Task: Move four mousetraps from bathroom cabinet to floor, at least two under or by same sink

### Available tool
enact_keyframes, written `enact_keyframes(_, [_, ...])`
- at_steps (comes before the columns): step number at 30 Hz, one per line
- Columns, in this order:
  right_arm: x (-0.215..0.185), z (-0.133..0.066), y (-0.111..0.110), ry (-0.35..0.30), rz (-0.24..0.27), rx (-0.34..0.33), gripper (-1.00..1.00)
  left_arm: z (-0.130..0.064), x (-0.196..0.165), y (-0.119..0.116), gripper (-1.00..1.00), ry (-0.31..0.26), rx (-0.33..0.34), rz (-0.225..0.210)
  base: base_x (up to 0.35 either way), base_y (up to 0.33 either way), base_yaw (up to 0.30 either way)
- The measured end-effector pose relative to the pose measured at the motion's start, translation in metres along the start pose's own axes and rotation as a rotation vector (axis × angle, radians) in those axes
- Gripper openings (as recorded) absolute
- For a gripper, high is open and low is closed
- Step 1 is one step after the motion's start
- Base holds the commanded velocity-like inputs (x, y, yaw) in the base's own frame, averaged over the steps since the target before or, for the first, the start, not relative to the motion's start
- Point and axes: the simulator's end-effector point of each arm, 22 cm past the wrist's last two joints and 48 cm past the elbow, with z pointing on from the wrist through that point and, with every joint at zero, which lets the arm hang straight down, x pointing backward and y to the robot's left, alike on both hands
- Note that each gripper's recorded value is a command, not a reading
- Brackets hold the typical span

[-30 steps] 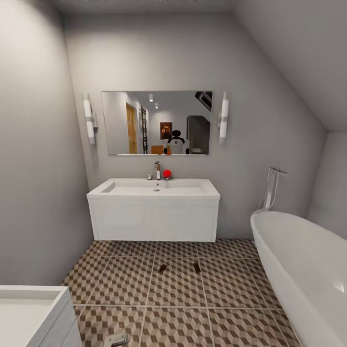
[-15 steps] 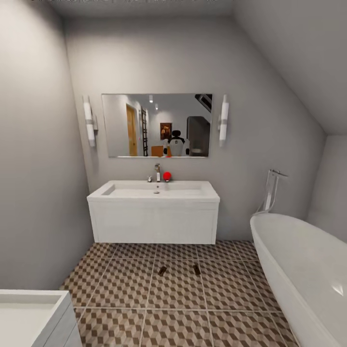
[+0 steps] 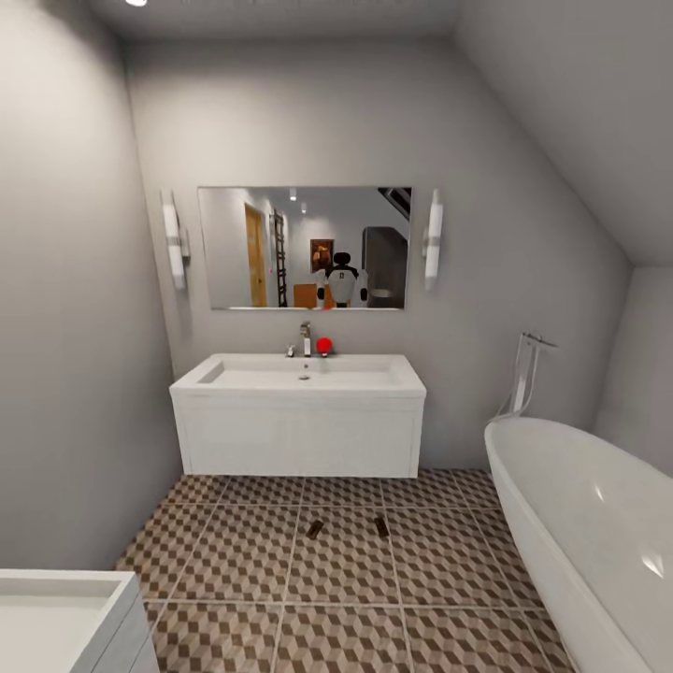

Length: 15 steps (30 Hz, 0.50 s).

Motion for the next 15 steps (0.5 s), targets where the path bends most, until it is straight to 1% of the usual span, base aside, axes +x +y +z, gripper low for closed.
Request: enact_keyframes(15, [-0.003, -0.022, -0.004, 0.009, -0.002, -0.001, 1.00, -0.022, 0.003, 0.000, 1.00, 0.017, -0.002, -0.001, 0.000, 0.000, 0.000])
